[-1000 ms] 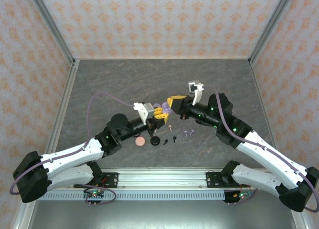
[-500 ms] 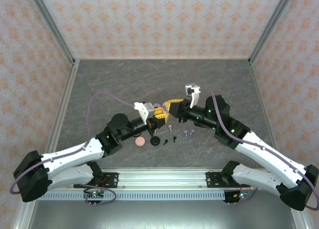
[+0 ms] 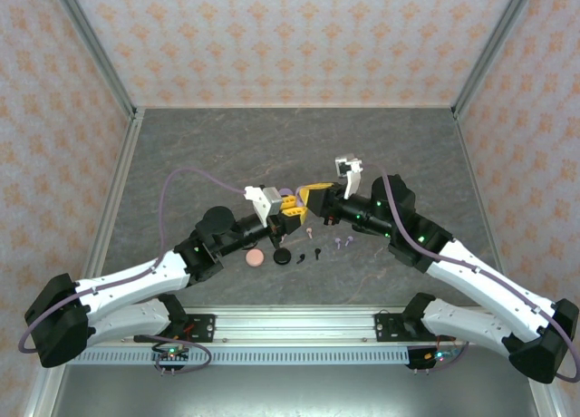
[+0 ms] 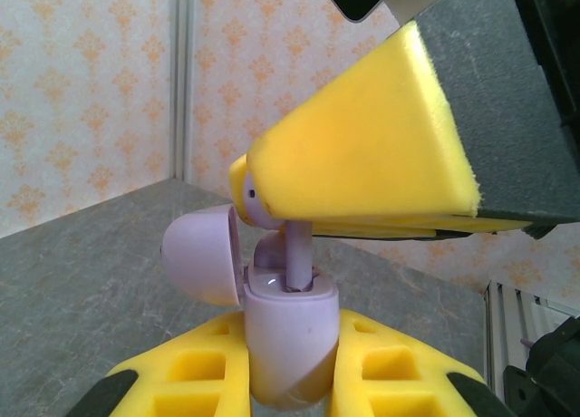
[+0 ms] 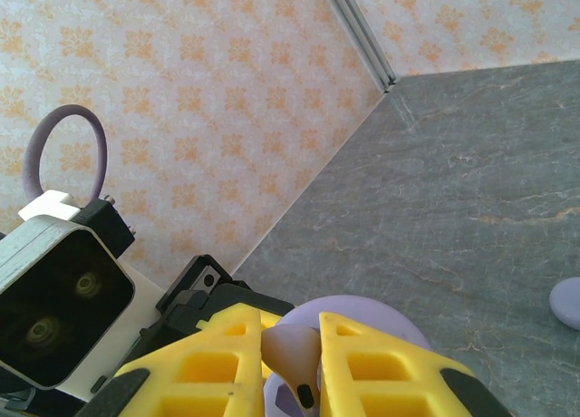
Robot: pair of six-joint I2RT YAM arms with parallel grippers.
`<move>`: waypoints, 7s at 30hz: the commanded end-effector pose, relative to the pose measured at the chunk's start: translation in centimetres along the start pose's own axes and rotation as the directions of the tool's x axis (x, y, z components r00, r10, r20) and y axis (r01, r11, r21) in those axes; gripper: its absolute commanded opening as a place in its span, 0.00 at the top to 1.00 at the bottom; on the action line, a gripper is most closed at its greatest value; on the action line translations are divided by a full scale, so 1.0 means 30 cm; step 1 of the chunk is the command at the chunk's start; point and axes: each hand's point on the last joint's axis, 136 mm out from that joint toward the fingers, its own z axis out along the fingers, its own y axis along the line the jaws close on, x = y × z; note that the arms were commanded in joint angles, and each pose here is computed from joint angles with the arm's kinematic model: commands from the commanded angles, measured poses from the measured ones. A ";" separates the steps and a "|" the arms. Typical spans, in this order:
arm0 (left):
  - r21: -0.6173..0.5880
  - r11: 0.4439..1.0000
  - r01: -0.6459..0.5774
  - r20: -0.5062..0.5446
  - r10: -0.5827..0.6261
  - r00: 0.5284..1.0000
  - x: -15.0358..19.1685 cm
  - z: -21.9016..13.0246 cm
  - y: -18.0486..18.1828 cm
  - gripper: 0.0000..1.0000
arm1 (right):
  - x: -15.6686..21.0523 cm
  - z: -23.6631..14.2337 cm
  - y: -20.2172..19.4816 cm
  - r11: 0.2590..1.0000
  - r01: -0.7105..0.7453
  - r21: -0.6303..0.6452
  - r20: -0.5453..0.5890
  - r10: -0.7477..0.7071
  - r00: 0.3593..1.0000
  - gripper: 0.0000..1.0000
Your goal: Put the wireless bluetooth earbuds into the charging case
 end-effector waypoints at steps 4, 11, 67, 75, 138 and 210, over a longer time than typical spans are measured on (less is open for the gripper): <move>0.007 1.000 -0.012 0.073 0.012 0.997 -0.084 0.002 -0.015 1.00 | 0.030 -0.006 -0.010 1.000 0.010 0.010 -0.024 -0.010 1.000 0.82; 0.007 1.000 -0.011 0.074 0.011 0.997 -0.085 0.002 -0.015 1.00 | 0.036 -0.012 -0.016 0.999 0.028 0.023 -0.035 -0.027 0.999 0.82; 0.109 0.994 -0.014 0.085 0.005 0.996 -0.092 -0.016 -0.077 1.00 | 0.014 -0.035 0.057 0.995 0.020 -0.098 -0.217 -0.041 0.975 0.18; 0.106 0.994 -0.010 0.078 0.002 0.997 -0.085 -0.010 -0.074 1.00 | 0.026 -0.040 0.090 0.988 0.018 -0.155 -0.244 -0.056 0.968 0.25; -0.581 0.756 0.303 -0.400 -0.589 0.702 0.722 0.468 0.625 0.61 | -0.006 -0.493 -0.385 0.664 0.157 0.731 -0.081 -0.145 0.986 0.01; -0.818 0.505 0.276 -0.015 -0.497 0.867 0.300 -0.374 0.760 0.09 | 0.467 0.574 -0.836 0.751 0.566 0.341 -0.815 -0.065 0.576 0.53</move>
